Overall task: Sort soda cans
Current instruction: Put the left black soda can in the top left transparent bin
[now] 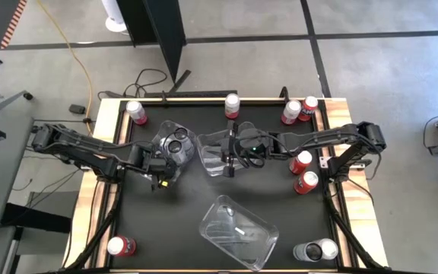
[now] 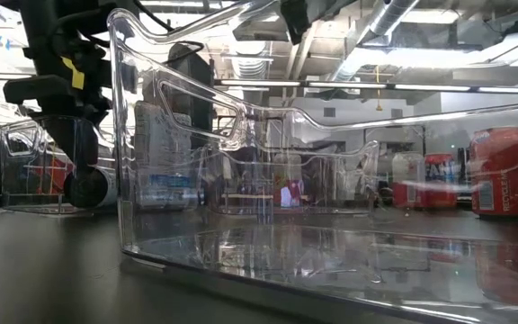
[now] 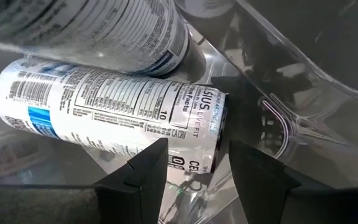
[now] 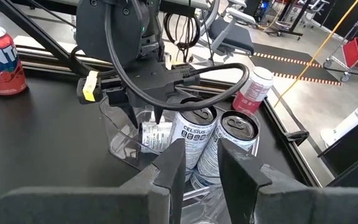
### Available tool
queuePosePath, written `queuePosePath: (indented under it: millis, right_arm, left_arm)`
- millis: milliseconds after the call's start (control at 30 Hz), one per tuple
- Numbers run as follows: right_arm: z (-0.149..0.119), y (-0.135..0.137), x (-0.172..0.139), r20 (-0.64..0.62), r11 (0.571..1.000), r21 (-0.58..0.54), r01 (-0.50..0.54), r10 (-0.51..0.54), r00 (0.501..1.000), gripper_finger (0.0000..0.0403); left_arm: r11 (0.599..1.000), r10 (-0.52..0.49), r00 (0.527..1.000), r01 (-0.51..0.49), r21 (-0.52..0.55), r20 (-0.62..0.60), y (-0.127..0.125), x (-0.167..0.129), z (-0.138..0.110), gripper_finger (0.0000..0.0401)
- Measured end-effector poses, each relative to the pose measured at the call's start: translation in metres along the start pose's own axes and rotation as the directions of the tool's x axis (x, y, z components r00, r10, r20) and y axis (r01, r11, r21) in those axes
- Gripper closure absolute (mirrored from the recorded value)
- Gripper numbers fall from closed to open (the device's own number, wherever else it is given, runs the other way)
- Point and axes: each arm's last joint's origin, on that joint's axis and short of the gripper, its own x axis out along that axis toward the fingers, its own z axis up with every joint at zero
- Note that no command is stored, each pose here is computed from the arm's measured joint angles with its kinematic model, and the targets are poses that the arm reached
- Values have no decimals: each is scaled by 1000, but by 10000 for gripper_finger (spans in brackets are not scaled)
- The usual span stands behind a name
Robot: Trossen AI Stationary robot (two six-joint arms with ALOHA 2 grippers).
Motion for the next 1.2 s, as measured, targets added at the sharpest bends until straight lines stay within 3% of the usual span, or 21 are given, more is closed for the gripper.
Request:
queuePosePath:
  millis: [367, 700, 967, 1200]
  right_arm:
    - [0, 0, 0, 0, 1000, 0, 0, 0, 1000, 290]
    - [0, 0, 0, 0, 1000, 2, 0, 0, 1000, 290]
    - [0, 0, 0, 0, 1000, 3, 0, 0, 1000, 290]
    - [0, 0, 0, 0, 1000, -5, 0, 0, 1000, 290]
  left_arm:
    - [999, 29, 1000, -29, -26, -1, 1, 1, -1, 238]
    - [997, 77, 997, -77, -11, -10, 6, -7, 4, 289]
    - [999, 32, 999, -31, 34, -20, 6, -13, 7, 354]
    - [995, -5, 999, 9, 101, -43, 5, -13, 5, 357]
